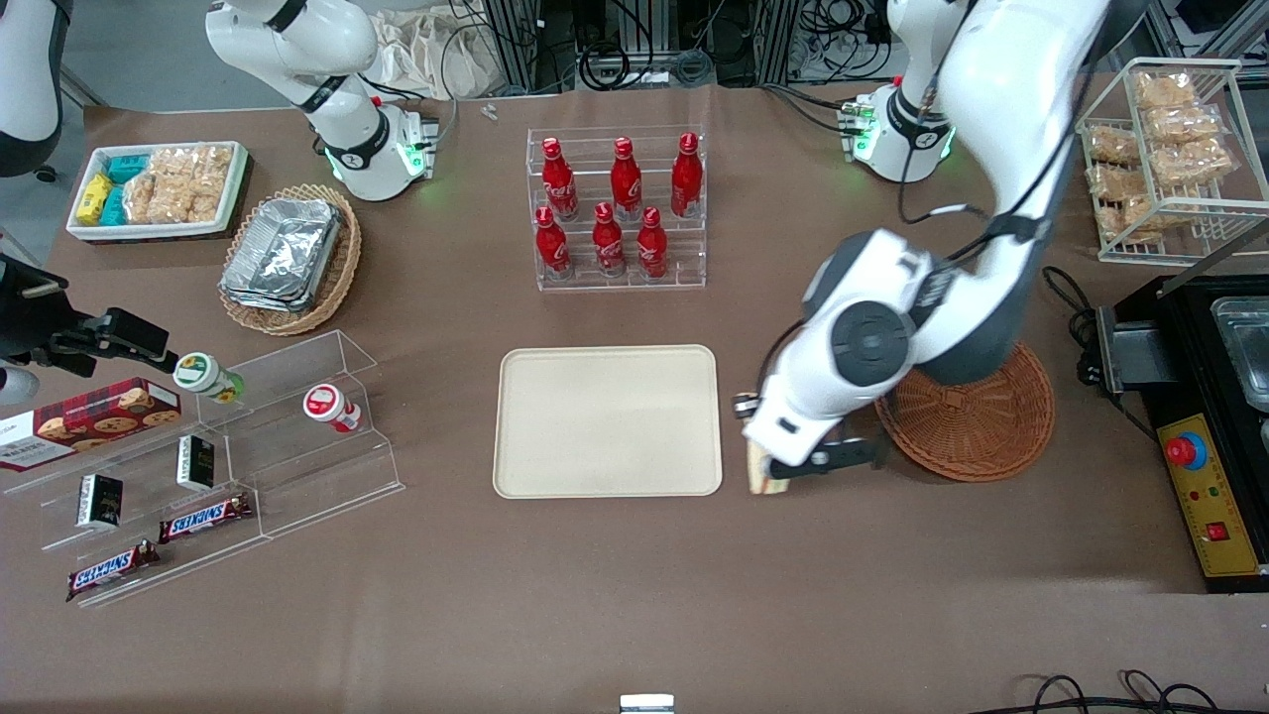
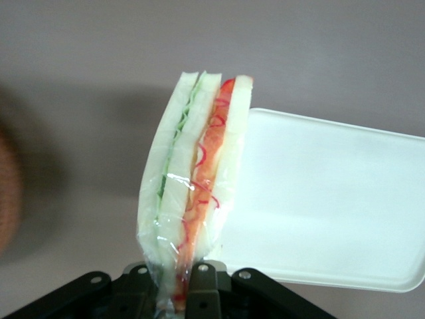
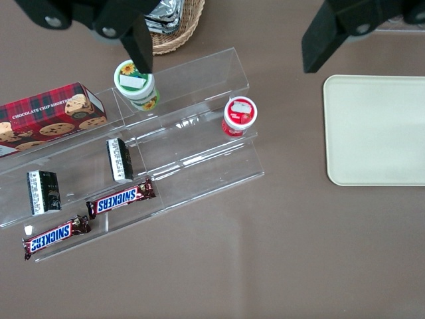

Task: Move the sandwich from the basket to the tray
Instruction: 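Lift the sandwich and carry it with the left gripper over the cream tray, then lower the sandwich onto the cream tray and open the left gripper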

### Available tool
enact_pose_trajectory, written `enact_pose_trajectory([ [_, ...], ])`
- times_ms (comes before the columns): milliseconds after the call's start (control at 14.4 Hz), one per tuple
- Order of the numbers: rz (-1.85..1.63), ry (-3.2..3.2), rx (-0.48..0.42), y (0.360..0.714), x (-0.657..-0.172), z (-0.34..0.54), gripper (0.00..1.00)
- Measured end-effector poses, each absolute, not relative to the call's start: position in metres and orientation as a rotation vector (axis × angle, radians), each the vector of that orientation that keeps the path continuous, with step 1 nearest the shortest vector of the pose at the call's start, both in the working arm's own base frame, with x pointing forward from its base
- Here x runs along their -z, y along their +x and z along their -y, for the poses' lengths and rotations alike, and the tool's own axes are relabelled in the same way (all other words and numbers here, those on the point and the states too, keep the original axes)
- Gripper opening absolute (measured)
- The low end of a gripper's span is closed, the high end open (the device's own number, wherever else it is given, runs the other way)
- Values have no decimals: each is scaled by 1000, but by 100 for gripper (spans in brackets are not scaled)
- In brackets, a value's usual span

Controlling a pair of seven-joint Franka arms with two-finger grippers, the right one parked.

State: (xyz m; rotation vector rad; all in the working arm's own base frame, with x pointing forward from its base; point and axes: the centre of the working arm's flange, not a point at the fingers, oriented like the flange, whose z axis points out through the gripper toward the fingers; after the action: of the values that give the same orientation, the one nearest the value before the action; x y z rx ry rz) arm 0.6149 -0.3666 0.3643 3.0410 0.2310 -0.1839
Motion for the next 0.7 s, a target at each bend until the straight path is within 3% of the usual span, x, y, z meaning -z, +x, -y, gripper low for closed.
enact_pose_trajectory([
  [139, -163, 3048, 195, 601, -320, 404, 15],
  [417, -97, 3083, 322, 577, -248, 434, 15],
  [696, -102, 3091, 358, 574, -231, 434, 16],
])
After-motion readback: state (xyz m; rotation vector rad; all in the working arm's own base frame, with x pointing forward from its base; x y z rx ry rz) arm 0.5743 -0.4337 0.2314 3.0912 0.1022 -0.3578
